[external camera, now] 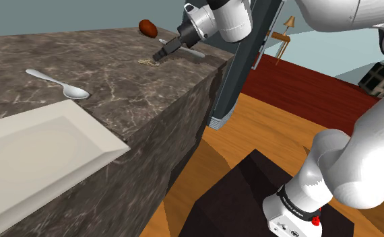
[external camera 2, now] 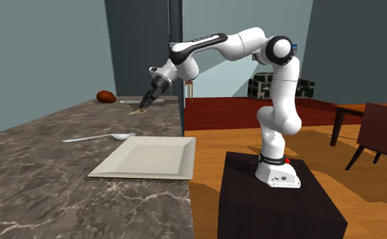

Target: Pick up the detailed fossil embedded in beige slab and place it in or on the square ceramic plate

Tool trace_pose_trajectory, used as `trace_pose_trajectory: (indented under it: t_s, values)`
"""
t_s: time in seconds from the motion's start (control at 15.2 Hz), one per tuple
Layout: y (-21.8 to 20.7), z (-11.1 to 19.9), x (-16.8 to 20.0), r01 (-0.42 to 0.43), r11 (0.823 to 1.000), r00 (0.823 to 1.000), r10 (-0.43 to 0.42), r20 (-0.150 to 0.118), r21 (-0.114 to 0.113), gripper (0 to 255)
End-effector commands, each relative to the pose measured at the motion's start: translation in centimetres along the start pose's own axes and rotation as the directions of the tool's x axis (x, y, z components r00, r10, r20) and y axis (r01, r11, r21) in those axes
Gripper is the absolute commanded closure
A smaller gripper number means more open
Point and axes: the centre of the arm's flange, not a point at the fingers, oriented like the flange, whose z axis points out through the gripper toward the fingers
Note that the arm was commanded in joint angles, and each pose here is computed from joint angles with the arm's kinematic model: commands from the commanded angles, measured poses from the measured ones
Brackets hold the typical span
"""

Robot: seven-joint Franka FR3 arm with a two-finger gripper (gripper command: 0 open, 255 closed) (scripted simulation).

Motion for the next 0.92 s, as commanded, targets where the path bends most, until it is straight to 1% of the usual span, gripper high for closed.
trace_pose_trajectory:
  t_s: [0.0,0.26,0.73,0.79,0.86]
  values:
    - [-0.1,1.0,0.0,0.003,1.000,1.000,-0.003,-0.003,0.001,0]
    - [-0.1,2.9,0.0,0.003,1.000,1.000,-0.003,-0.003,0.001,0]
    - [-0.1,2.9,0.0,0.003,1.000,1.000,-0.003,-0.003,0.001,0]
    - [-0.1,2.9,0.0,0.003,1.000,1.000,-0.003,-0.003,0.001,255]
    - [-0.1,2.9,0.0,0.003,1.000,1.000,-0.003,-0.003,0.001,255]
